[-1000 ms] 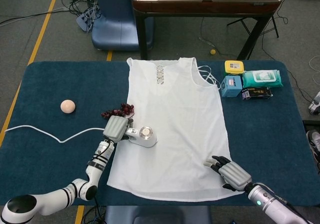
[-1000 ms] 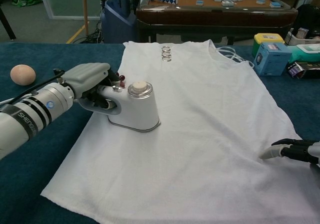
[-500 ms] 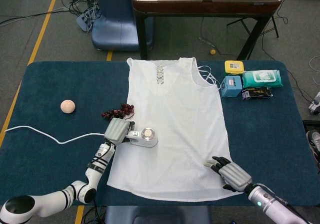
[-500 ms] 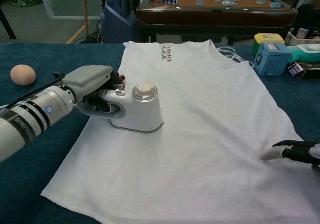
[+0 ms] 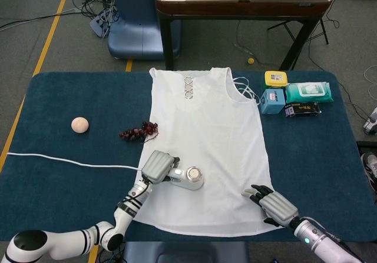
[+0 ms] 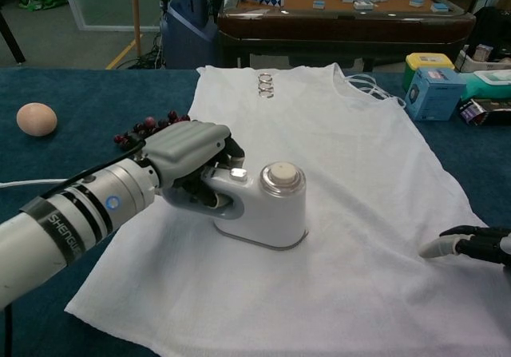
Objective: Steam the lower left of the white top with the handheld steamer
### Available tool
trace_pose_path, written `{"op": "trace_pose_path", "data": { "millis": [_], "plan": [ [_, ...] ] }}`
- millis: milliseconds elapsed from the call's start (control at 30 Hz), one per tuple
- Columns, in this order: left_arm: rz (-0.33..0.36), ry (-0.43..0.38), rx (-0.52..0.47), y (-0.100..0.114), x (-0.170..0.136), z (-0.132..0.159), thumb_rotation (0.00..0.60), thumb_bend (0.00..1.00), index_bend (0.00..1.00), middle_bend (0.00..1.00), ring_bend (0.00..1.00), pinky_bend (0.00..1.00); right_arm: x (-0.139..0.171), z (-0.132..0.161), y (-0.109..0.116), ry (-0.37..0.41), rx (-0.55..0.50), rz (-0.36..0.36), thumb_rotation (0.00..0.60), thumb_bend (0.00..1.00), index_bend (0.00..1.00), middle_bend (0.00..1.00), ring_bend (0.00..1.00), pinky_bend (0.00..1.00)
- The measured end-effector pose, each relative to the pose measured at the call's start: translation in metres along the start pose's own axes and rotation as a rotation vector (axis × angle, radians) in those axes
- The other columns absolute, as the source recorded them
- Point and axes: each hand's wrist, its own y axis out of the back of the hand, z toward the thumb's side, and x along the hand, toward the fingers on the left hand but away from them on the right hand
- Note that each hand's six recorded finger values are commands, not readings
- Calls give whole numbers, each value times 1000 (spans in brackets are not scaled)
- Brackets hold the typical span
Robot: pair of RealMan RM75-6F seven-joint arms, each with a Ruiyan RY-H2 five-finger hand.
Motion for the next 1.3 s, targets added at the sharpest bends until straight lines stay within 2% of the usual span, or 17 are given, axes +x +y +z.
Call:
{"op": "trace_pose_path", "data": {
  "millis": [267, 900, 1067, 1300],
  "plan": [
    [19, 21, 38, 2, 4, -10, 600, 264, 641, 767, 649, 689, 0, 0, 1, -1, 1, -2, 600, 1000, 32, 121, 30, 82],
    [78, 190, 196, 23, 9, -100, 600, 264, 642, 767, 649, 689, -2, 2, 2, 1, 8, 3, 600, 1000, 32, 121, 30, 82],
    [72, 181, 182, 23, 6, -100, 600, 262, 642, 767, 649, 689, -3, 4, 2, 4, 9, 4, 600, 1000, 32, 121, 30, 82],
    [46, 107, 124, 15, 0, -69, 600, 262, 641, 766, 648, 688, -2, 5, 2, 7, 11, 5, 600, 1000, 32, 121, 30, 82]
  ]
}}
